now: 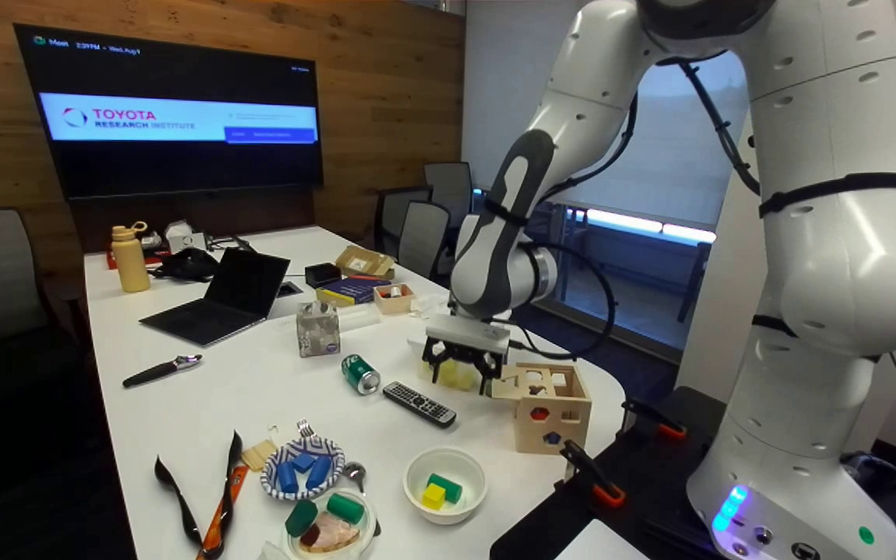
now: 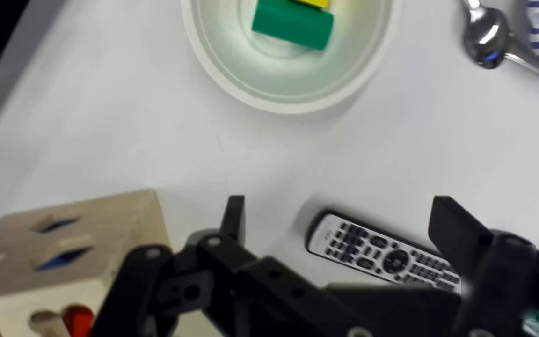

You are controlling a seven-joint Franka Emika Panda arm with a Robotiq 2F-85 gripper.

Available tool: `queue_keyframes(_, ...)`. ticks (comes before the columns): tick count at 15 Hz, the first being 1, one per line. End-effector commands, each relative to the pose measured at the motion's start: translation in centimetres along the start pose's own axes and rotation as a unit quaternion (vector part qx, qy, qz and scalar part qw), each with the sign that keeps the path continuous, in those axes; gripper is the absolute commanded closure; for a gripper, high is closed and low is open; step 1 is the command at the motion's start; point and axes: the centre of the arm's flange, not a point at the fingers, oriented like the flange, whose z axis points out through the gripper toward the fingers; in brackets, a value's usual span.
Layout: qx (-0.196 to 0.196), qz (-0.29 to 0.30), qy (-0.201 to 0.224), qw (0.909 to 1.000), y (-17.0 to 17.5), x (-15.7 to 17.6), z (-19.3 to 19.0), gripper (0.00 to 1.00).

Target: Move the white bowl closer to the edge of the table

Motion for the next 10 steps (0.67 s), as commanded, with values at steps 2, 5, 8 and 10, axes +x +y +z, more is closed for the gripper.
queue_keyframes(2, 0.046, -0.086, -0.042, 0.9943, -2.6, 3.4, -8.3, 0.0)
queue_keyframes(5, 0.046, -0.125, -0.061, 0.9892, -4.4, 5.1, -11.3, 0.0)
queue_keyframes(8, 0.036, -0.151, -0.073, 0.9852, -5.4, 6.4, -13.2, 0.0)
queue_keyframes(10, 0.031, -0.162, -0.076, 0.9833, -5.6, 7.2, -13.7, 0.0)
